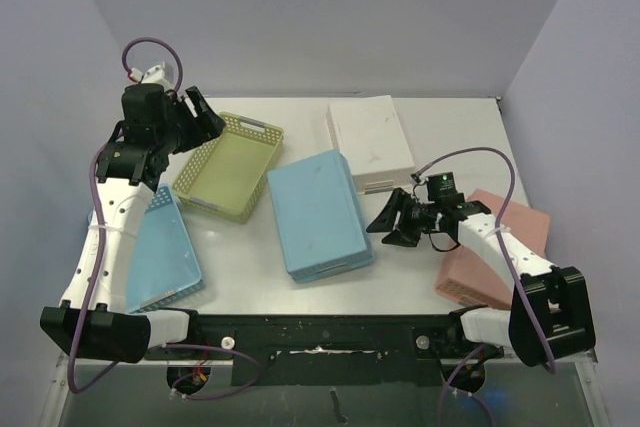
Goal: Turn the large container upside down
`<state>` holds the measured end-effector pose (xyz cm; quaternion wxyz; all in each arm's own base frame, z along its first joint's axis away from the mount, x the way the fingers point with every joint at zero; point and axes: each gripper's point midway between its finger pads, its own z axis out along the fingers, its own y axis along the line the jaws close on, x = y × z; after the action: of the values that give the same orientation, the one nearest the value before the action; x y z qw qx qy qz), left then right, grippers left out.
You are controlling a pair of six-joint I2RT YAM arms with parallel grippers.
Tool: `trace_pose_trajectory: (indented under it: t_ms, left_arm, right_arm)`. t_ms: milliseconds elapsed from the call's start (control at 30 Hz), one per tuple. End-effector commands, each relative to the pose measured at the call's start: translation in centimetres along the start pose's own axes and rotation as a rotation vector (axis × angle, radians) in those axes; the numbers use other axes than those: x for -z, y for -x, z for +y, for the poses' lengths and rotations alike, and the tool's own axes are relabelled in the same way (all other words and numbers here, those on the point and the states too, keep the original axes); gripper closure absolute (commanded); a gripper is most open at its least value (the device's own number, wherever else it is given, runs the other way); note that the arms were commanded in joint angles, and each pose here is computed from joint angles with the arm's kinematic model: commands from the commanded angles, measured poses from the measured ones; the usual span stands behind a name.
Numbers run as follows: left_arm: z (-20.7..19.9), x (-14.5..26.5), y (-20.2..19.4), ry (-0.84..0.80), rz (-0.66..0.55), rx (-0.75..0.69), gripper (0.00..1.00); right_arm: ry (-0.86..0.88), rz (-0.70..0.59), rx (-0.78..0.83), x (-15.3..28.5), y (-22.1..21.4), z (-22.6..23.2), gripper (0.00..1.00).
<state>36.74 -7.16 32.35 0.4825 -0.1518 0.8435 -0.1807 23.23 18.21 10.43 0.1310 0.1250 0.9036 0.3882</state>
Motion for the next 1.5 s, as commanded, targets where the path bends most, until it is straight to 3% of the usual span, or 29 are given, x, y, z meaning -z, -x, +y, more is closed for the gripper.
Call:
trace_pose_trajectory:
  t_ms: [0, 167, 400, 600, 867, 1167, 1467]
  left_arm:
    - [-1.1, 0.4, 1.8, -0.047, -0.066, -0.02, 0.34]
    - [-1.1, 0.1, 0.9, -0.059, -0.032, -0.036, 0.34]
    - [-1.2, -0.6, -5.0, -0.057, 0.121, -0.093, 0.34]
    - [-2.2, -0.9, -10.6, -0.077, 0.262, -0.129, 0.34]
    - [-0.3, -1.3, -16.4, -0.056, 0.391, -0.078, 0.34]
    - [1.5, -1.1, -18.7, -0.026, 0.432, -0.058, 0.34]
    - [2.3, -0.5, -19.9, -0.007, 0.441, -0.054, 0.34]
  right_arm:
    - [-0.076, -0.002, 0.073, 0.5, 0.4, -0.7, 0.43]
    - [-0.122, -0.059, 0.143, 1.3, 2.6, 0.9, 0.41]
    - [-0.164, -0.135, 0.281, 1.7, 5.7, 4.7, 0.38]
    - [-0.134, -0.115, 0.317, -0.7, 6.9, 6.5, 0.38]
    - [-0.074, -0.038, 0.417, -6.0, 5.8, 10.7, 0.4]
    - [-0.117, -0.118, 0.46, -6.3, 11.9, 11.4, 0.39]
    - [-0.065, -0.122, 0.504, -10.2, 16.5, 15.6, 0.39]
